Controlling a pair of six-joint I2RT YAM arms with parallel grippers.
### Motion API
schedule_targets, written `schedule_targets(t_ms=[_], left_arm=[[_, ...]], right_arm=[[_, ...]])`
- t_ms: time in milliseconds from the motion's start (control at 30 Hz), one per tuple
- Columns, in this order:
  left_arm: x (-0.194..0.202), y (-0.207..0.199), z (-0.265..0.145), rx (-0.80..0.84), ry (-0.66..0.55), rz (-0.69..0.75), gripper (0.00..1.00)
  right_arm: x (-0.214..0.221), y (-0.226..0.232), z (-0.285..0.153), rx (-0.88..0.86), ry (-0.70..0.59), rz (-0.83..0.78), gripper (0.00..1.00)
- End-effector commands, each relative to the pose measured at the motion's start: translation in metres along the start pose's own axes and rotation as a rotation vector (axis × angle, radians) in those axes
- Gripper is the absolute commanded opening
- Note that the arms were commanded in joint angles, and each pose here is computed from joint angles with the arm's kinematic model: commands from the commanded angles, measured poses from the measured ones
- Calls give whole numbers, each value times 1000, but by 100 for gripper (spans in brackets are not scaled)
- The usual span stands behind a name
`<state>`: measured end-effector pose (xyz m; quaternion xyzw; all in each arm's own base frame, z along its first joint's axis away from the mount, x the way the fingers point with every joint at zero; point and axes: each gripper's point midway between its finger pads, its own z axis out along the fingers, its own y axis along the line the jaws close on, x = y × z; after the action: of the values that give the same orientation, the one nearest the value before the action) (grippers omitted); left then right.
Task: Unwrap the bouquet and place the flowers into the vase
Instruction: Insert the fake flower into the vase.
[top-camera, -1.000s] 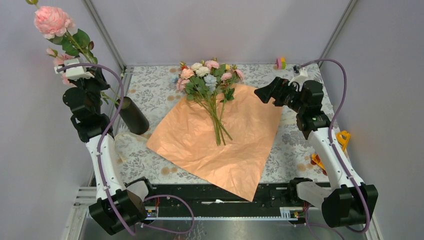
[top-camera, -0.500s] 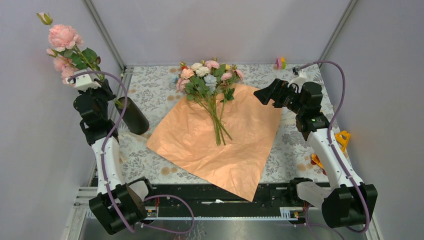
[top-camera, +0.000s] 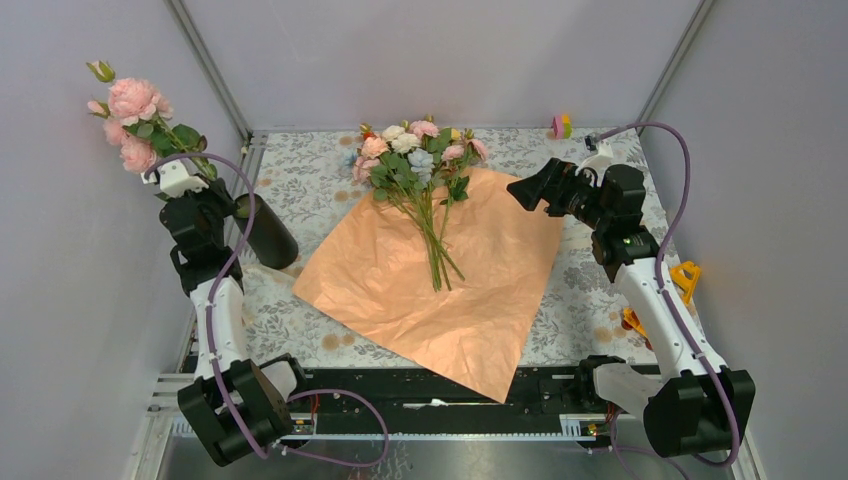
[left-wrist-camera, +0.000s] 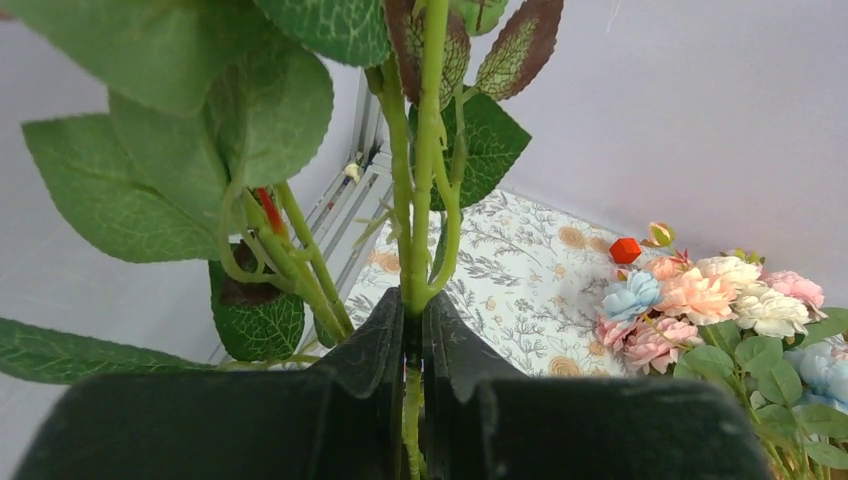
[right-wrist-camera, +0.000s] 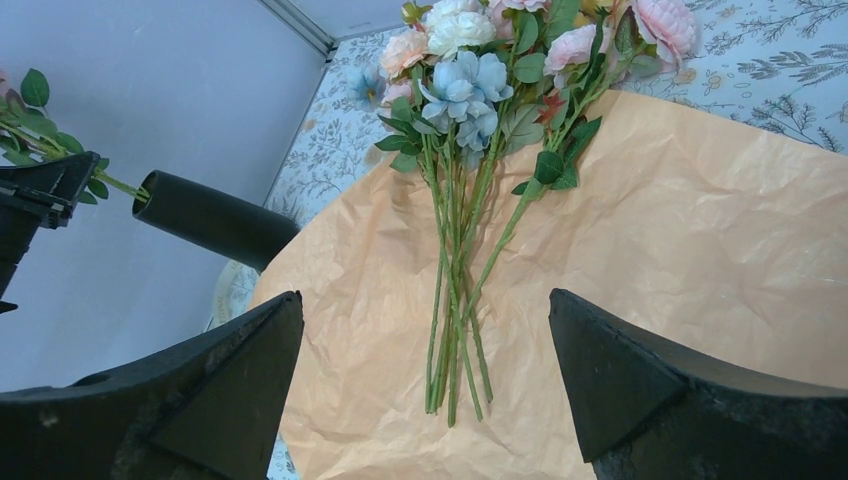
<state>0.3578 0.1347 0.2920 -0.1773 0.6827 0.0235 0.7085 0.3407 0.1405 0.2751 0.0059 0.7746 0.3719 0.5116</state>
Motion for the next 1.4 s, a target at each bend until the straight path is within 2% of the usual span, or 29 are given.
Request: schedule_targets(t_ms=[0,133,433,800,1367], left_arm=[[3,8,3,-36,-7,-35,7],[13,6,3,-25,18,-54,10],[19,5,0,-22,50,-68,25],[4,3,-12,-53,46,-103,44],[-16,-16,-34,-9,34,-173,56]], right_arm=[[-14,16,-6,-62,-50,-31,99],[-15,19,-7,-74,-55,-32,99],[-14,20,-6,-86,-51,-27,99],[-16,23,-5,-96,-52,-27,99],[-14,24,-4,-110,-42,-14,99]])
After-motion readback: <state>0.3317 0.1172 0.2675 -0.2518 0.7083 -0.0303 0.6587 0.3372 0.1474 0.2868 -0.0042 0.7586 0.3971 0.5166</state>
